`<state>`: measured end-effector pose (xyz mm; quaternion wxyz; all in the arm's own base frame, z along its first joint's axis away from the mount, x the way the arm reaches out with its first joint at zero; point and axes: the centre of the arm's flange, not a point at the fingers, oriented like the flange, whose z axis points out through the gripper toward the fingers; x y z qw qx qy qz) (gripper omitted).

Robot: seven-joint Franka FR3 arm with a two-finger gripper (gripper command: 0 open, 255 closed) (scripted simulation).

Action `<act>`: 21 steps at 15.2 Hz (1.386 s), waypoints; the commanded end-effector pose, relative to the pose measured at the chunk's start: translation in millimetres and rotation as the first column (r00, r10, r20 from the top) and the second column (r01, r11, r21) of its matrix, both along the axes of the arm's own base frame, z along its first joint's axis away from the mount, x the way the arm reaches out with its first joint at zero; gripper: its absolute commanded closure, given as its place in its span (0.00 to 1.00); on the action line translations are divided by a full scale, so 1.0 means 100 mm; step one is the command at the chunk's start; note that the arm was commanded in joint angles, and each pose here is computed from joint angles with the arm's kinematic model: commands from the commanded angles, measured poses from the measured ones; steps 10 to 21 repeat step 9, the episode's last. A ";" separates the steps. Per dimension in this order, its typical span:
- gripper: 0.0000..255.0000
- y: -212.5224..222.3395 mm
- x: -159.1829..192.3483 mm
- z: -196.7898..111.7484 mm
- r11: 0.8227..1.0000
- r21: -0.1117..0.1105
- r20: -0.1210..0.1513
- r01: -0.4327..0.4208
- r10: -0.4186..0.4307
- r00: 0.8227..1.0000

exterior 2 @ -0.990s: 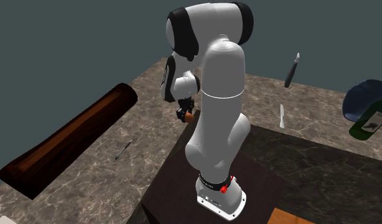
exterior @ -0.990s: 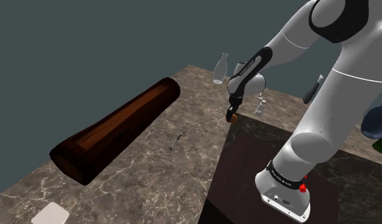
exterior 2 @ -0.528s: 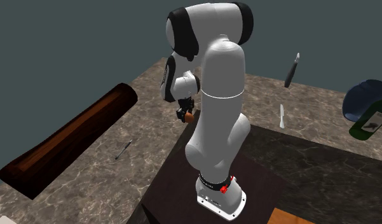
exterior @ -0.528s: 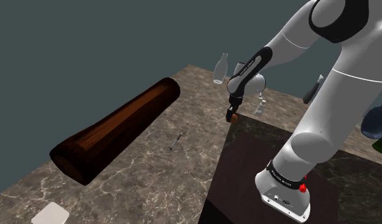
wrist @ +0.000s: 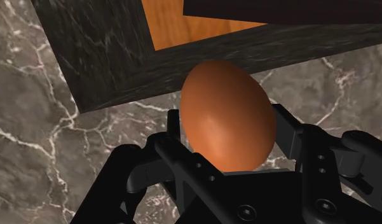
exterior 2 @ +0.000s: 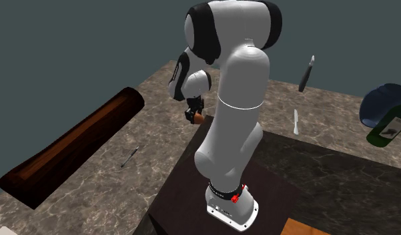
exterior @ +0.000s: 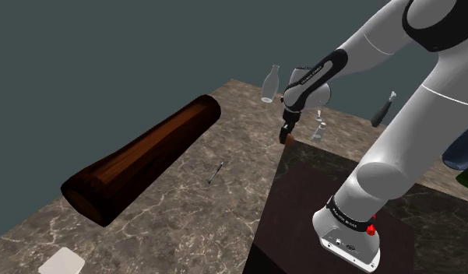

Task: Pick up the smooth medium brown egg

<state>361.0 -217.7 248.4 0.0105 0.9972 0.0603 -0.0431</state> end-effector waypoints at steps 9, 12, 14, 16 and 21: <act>1.00 0.00 0.01 0.44 1.000 0.000 -0.001 0.000 0.000 1.000; 1.00 0.00 0.01 0.44 1.000 0.000 -0.001 0.000 0.000 1.000; 1.00 0.00 0.01 0.44 1.000 0.000 -0.001 0.000 0.000 1.000; 1.00 0.00 0.01 0.44 1.000 0.000 -0.001 0.000 0.000 1.000; 1.00 0.00 0.01 0.44 1.000 0.000 -0.001 0.000 0.000 1.000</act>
